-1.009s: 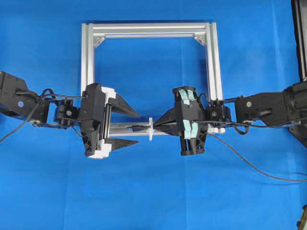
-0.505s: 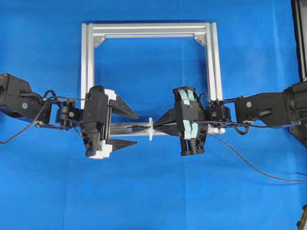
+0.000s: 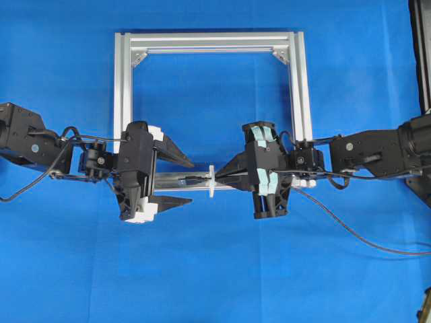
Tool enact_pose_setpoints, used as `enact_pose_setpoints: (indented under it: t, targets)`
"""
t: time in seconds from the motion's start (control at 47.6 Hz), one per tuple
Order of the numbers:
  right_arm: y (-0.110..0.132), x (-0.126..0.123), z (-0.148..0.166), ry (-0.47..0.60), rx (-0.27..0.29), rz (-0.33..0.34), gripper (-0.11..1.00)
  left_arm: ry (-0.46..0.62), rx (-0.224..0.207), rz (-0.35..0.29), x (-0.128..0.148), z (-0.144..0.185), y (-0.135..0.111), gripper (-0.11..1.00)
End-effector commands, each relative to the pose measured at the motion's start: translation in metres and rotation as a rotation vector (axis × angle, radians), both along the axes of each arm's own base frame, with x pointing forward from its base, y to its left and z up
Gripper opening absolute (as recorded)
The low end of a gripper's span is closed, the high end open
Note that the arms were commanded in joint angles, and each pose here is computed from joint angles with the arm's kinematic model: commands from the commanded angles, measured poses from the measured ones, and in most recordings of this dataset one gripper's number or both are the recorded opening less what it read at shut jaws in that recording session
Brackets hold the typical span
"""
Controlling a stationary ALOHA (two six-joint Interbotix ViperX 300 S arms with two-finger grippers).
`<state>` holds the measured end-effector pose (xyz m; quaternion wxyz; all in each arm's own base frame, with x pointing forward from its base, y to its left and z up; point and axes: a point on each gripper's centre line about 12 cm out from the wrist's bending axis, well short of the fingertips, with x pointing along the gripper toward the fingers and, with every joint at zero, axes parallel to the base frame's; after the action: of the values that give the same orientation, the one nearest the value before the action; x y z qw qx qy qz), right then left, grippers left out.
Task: Insert the wire through the string loop located in the center.
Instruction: 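Close the left gripper on the USB plug beside the right gripper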
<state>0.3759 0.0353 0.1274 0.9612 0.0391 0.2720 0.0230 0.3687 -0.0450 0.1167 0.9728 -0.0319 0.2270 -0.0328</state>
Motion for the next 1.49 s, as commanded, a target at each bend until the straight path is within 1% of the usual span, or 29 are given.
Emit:
enact_pose_setpoints:
  t: [0.0,1.009,1.198,1.24,1.303,1.366,1.472]
  targets:
    - [0.0004,0.0033,0.0077,-0.026,0.001,0.001,-0.03,-0.033,-0.004,0.002,0.0053,0.0098,-0.0001,0.91]
    - [0.0004,0.0033,0.0077,-0.026,0.001,0.001,-0.03,-0.023,-0.004,0.001,0.0056,0.0088,-0.0002,0.91]
    - [0.0004,0.0033,0.0077,-0.026,0.001,0.001,-0.03,-0.023,-0.004,0.001,0.0056,0.0088,-0.0002,0.89]
    - [0.0009,0.0033,0.0077,-0.026,0.001,0.003,-0.03,-0.024,-0.005,0.003,0.0065,0.0095,0.0002,0.86]
    - [0.0004,0.0033,0.0077,-0.026,0.001,0.001,-0.03,-0.024,-0.010,0.005,0.0080,0.0101,0.0000,0.78]
    - [0.0004,0.0033,0.0077,-0.026,0.001,0.001,-0.03,-0.019,-0.014,0.005,0.0081,0.0099,-0.0007,0.61]
    - [0.0003,0.0029,0.0073,-0.025,0.001,0.001,-0.03,-0.017,-0.015,0.006,0.0081,0.0093,-0.0007,0.29]
